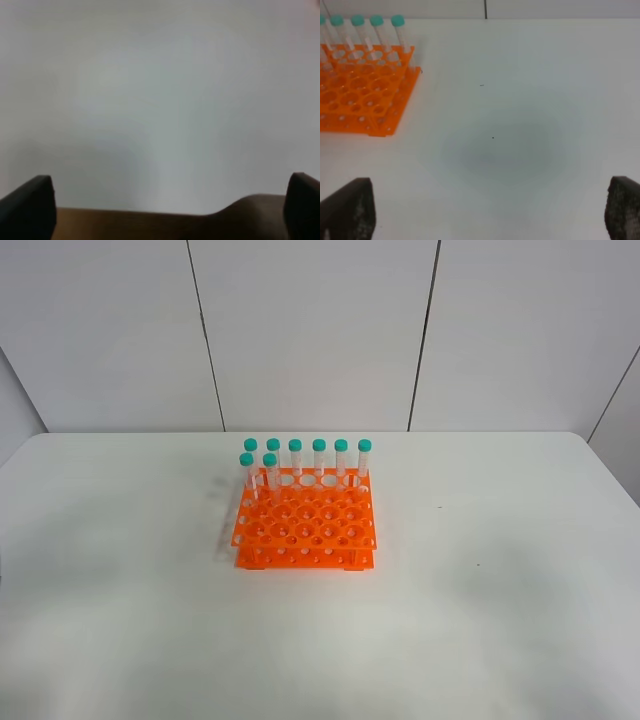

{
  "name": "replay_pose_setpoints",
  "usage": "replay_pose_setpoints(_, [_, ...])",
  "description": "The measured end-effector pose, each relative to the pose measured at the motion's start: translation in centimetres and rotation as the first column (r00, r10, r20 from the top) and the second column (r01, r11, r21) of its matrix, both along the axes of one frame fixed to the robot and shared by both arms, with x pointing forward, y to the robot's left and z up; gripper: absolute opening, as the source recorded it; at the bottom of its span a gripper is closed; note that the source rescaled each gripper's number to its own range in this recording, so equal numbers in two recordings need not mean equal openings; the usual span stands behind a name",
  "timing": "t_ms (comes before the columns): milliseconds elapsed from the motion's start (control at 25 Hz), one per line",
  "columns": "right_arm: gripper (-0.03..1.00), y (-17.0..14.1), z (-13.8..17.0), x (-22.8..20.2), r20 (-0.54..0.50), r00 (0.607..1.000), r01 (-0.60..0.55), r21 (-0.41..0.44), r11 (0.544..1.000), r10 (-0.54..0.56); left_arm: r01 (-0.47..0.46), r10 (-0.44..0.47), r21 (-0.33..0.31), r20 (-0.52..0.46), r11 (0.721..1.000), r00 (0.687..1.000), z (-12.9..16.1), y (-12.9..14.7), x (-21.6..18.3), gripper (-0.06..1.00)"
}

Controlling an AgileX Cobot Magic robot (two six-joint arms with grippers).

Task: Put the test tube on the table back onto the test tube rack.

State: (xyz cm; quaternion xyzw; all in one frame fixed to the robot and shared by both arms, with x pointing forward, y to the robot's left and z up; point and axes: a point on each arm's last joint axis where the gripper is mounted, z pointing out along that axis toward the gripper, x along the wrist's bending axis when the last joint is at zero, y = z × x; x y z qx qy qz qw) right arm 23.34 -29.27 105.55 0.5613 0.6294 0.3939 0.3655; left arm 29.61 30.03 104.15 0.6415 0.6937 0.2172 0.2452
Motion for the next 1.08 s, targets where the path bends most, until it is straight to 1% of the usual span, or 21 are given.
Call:
replay_pose_setpoints(40, [1.00, 0.0, 0.0, 0.0, 0.000, 1.000, 0.000, 0.000, 1.000, 0.000, 0.000, 0.000, 0.001, 0.049, 1.000, 0.999, 0.2, -0.1, -0.7, 1.00])
replay_pose_setpoints(120, [1.00, 0.0, 0.0, 0.0, 0.000, 1.000, 0.000, 0.000, 1.000, 0.000, 0.000, -0.001, 0.006, 0.161, 1.000, 0.987, 0.7, -0.2, -2.1, 1.00])
replay_pose_setpoints(240, [1.00, 0.0, 0.0, 0.0, 0.000, 1.000, 0.000, 0.000, 1.000, 0.000, 0.000, -0.002, 0.011, 0.263, 1.000, 0.965, 1.0, -0.3, -3.7, 1.00])
replay_pose_setpoints(480, [1.00, 0.0, 0.0, 0.0, 0.000, 1.000, 0.000, 0.000, 1.000, 0.000, -0.001, -0.005, 0.017, 0.365, 1.000, 0.931, 1.1, -0.4, -5.3, 1.00])
replay_pose_setpoints(560, [1.00, 0.0, 0.0, 0.0, 0.000, 1.000, 0.000, 0.000, 1.000, 0.000, -0.002, -0.006, 0.019, 0.403, 1.000, 0.915, 1.1, -0.5, -5.9, 1.00])
replay_pose_setpoints(640, [1.00, 0.0, 0.0, 0.0, 0.000, 1.000, 0.000, 0.000, 1.000, 0.000, -0.001, -0.007, 0.019, 0.420, 1.000, 0.908, 1.1, -0.5, -6.2, 1.00])
replay_pose_setpoints(1080, [1.00, 0.0, 0.0, 0.0, 0.000, 1.000, 0.000, 0.000, 1.000, 0.000, 0.027, -0.032, 0.018, 0.423, 0.999, 0.906, 1.1, -0.5, -6.3, 1.00])
